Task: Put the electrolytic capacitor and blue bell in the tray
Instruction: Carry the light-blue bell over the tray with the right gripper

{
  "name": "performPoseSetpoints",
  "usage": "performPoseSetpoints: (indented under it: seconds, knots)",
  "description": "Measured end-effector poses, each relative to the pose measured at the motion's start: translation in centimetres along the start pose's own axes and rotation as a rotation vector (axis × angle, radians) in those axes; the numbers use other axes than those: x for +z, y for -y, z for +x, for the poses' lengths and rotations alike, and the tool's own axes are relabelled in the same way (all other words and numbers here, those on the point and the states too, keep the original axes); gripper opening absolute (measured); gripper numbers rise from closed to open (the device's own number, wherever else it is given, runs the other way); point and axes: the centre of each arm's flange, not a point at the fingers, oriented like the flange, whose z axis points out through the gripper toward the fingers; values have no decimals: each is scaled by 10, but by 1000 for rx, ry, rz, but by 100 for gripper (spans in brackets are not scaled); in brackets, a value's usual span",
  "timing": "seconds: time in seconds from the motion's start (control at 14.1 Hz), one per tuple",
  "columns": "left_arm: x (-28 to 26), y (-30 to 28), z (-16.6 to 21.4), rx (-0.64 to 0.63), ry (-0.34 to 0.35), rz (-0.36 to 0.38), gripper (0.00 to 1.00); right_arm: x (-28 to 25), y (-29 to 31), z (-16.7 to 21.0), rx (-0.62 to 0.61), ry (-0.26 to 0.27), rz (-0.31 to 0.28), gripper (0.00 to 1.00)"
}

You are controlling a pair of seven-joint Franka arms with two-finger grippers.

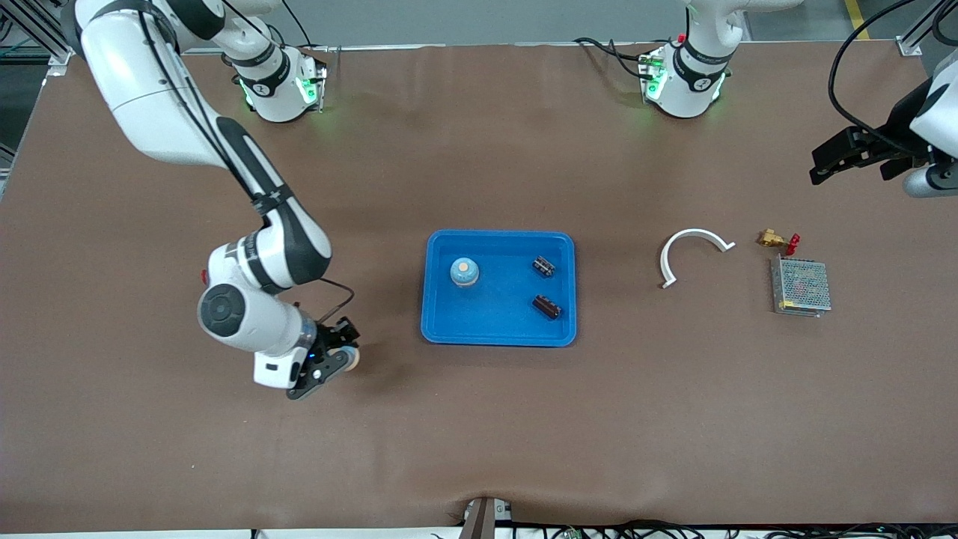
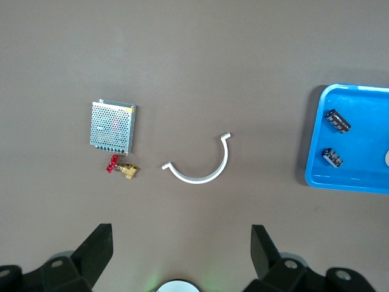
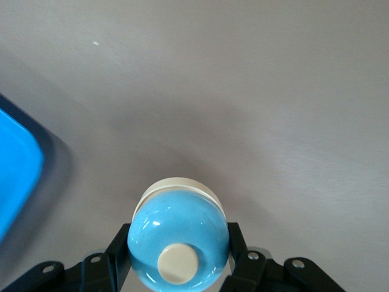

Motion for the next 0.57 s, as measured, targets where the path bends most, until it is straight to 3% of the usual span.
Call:
performPoseSetpoints:
  seconds: [0.57]
  knots:
    - [-1,-5,-1,41,-2,0,100,21,140,16,212,25,8,66]
